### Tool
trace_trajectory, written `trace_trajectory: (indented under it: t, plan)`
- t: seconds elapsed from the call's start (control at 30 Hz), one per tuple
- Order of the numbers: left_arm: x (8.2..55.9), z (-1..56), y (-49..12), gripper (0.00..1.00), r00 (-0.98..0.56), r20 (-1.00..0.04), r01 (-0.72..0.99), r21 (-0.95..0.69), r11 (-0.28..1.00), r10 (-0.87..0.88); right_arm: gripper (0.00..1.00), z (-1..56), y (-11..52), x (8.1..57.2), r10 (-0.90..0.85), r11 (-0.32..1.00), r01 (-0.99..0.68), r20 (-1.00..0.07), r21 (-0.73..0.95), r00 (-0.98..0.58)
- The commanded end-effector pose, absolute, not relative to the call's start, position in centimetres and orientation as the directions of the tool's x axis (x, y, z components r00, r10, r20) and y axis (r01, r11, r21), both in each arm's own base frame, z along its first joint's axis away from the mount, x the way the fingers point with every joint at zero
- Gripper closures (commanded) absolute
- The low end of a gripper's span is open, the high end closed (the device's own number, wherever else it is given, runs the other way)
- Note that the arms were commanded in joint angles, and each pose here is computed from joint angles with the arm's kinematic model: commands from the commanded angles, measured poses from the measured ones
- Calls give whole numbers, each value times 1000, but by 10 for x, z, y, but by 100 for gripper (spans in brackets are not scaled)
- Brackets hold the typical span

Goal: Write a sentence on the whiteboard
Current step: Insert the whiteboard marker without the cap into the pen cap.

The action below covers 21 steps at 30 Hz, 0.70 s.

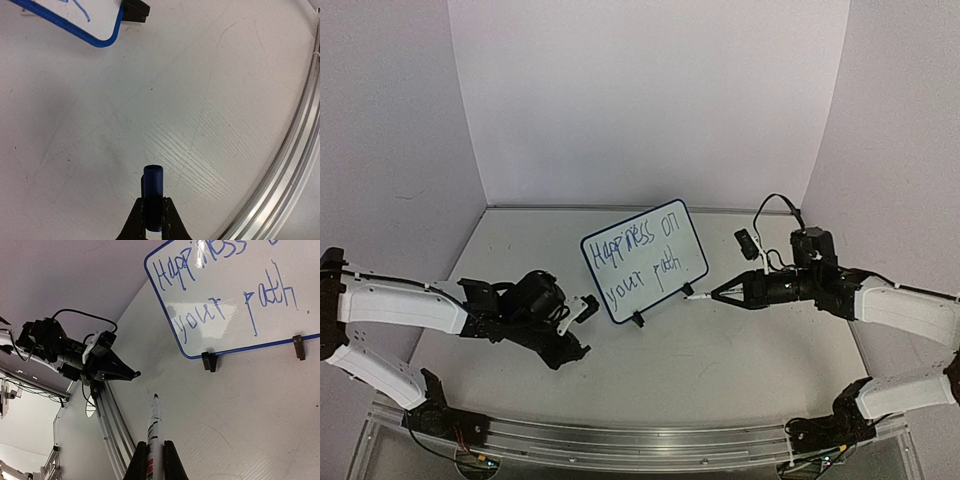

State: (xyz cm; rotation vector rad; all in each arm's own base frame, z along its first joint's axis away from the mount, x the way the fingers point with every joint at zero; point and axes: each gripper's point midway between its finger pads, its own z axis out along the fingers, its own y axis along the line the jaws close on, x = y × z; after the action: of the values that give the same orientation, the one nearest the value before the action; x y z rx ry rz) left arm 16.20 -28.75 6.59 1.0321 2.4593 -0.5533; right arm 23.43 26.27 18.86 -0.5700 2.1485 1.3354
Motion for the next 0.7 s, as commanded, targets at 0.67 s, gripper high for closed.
trace_trajectory:
  t: [0.67]
  plan:
    - [140, 172, -384, 100, -354, -768, 934, -318, 162, 534, 100, 204, 330, 187, -368, 5, -529, -490, 849, -790]
